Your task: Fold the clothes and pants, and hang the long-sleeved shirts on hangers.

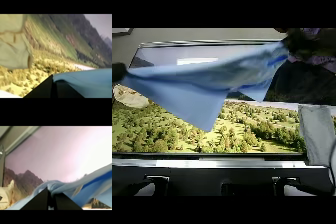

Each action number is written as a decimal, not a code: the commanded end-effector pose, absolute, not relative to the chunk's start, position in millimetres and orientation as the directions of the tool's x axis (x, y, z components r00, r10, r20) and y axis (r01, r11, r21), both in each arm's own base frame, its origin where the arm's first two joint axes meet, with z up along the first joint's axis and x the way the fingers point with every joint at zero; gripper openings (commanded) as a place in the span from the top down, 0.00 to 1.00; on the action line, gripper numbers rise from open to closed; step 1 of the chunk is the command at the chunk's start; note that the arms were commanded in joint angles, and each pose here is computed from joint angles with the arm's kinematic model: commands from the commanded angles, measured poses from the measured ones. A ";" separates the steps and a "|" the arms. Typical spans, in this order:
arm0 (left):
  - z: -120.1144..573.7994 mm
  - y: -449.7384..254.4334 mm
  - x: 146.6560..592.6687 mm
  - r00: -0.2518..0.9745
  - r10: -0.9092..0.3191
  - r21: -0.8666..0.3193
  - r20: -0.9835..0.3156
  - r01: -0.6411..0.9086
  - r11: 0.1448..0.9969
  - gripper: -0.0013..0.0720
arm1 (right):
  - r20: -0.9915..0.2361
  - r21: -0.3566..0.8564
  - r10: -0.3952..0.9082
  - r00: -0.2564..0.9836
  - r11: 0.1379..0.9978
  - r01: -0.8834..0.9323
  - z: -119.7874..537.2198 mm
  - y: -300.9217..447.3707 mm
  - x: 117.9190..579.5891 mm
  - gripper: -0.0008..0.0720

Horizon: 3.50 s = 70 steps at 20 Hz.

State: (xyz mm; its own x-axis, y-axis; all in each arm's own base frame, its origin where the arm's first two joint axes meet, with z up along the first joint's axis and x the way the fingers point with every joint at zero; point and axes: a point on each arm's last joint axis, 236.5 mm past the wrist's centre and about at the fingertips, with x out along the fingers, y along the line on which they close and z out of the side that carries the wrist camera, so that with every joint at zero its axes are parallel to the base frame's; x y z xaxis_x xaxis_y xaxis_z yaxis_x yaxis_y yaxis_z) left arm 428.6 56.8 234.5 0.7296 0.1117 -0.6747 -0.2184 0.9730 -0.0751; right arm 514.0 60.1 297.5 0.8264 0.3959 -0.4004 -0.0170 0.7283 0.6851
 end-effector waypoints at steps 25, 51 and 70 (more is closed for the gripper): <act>6.8 47.6 542.6 0.464 0.010 -0.107 -0.886 -0.224 0.969 0.96 | -0.784 0.577 0.344 0.517 0.711 0.402 23.1 51.7 574.5 0.95; 51.4 80.4 398.4 0.287 0.005 -0.119 -0.958 -0.412 0.903 0.25 | -0.796 0.597 0.589 0.138 0.728 0.337 -83.1 -51.1 377.0 0.40; -18.8 38.9 290.9 0.207 -0.390 -0.441 -0.897 -0.482 0.757 0.25 | -0.766 0.636 0.636 0.095 0.728 0.257 -97.6 -1.9 388.3 0.95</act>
State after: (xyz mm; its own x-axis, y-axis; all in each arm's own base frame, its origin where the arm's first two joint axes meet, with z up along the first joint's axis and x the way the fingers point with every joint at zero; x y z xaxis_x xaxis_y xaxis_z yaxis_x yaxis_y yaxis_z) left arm 326.0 56.3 3.0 0.2124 -0.2839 -0.9350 -0.4600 0.8152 -0.3520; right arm 389.1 -4.4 -99.1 0.0993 0.6287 -0.7713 0.2570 0.7326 0.6303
